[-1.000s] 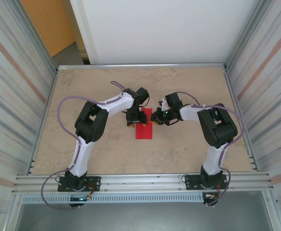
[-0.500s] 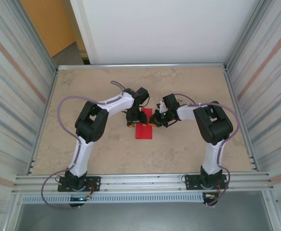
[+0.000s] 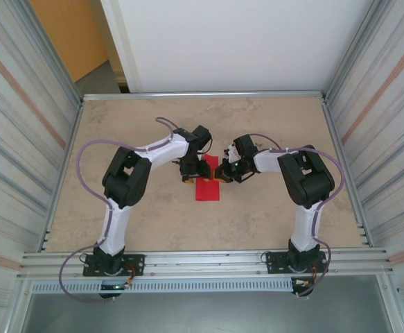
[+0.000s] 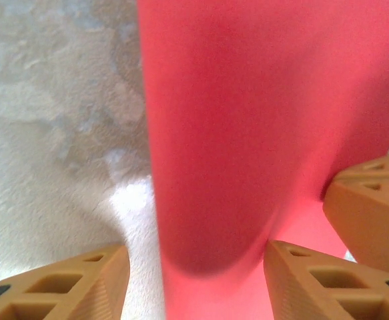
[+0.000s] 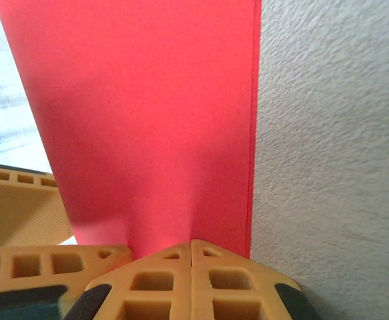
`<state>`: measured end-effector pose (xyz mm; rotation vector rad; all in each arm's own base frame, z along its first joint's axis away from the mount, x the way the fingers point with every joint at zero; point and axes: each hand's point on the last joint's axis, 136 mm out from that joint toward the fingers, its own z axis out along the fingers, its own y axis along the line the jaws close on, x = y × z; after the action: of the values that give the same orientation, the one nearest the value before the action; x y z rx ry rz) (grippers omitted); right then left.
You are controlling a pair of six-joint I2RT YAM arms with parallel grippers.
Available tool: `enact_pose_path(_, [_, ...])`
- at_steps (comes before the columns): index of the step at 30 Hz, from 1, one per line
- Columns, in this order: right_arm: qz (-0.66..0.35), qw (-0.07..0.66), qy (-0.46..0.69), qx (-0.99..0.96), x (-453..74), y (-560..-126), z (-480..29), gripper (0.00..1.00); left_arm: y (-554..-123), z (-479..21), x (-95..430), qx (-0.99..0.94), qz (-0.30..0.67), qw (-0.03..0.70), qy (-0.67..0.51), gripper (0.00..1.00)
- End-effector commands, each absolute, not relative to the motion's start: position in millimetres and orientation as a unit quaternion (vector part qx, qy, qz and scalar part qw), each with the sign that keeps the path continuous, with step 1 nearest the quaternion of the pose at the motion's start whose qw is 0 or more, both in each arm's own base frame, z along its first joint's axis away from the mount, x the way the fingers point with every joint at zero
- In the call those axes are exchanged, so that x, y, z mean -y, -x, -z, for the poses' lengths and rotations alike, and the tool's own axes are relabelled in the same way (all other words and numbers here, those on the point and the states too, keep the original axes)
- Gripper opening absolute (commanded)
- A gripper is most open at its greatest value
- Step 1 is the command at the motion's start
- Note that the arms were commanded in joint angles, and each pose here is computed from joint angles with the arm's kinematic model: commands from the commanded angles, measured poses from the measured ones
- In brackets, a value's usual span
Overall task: Fold a paper plane with a square sheet of paper (pick it up from the middle)
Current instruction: Hold the square sheet of paper at the center of the table, then first fold the square sheet of paper in half at the center of the table.
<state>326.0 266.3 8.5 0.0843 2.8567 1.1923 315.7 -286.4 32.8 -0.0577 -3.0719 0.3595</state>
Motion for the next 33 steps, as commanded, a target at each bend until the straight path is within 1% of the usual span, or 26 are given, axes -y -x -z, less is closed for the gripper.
enact_pose_path(1, [-0.215, -0.066, -0.085, -0.971, -203.0, -272.7, 82.3, 0.02, -327.6, -89.3, 285.2, 0.985, -0.170, -0.036, 0.021, 0.56])
enact_pose_path(4, [-0.213, -0.066, -0.085, -0.971, -203.0, -273.9, 83.5, 0.02, -329.9, -108.9, 291.6, 0.974, -0.216, -0.061, 0.029, 0.53])
enact_pose_path(7, [-0.209, -0.068, -0.085, -0.972, -203.0, -273.5, 84.9, 0.01, -327.4, -115.3, 306.8, 0.960, -0.268, -0.065, 0.047, 0.45])
enact_pose_path(9, [-0.206, -0.071, -0.089, -0.972, -202.1, -272.4, 86.1, 0.01, -323.2, -112.2, 321.0, 0.947, -0.310, -0.051, 0.058, 0.33])
enact_pose_path(11, [-0.204, -0.074, -0.091, -0.972, -201.6, -270.7, 86.8, 0.01, -318.6, -105.4, 331.2, 0.939, -0.335, -0.036, 0.063, 0.26])
enact_pose_path(14, [-0.198, -0.078, -0.093, -0.973, -199.6, -268.1, 88.3, 0.01, -315.8, -94.7, 340.2, 0.933, -0.352, -0.024, 0.074, 0.18])
enact_pose_path(17, [-0.196, -0.080, -0.092, -0.973, -200.0, -266.7, 89.1, 0.01, -315.9, -79.9, 342.1, 0.933, -0.350, -0.009, 0.079, 0.11])
enact_pose_path(21, [-0.191, -0.085, -0.091, -0.974, -200.1, -264.3, 91.0, 0.01, -315.6, -59.8, 341.3, 0.936, -0.341, 0.001, 0.084, 0.06])
enact_pose_path(24, [-0.186, -0.088, -0.091, -0.974, -199.2, -263.3, 91.9, 0.01, -317.2, -47.9, 336.7, 0.939, -0.333, 0.001, 0.088, 0.03])
enact_pose_path(29, [-0.169, -0.098, -0.095, -0.976, -193.3, -258.1, 95.7, 0.01, -315.4, -22.6, 323.1, 0.943, -0.321, 0.021, 0.083, 0.01])
enact_pose_path(33, [-0.146, -0.109, -0.100, -0.978, -186.3, -252.7, 100.2, 0.01, -313.3, -12.0, 312.4, 0.945, -0.315, 0.026, 0.084, 0.01])
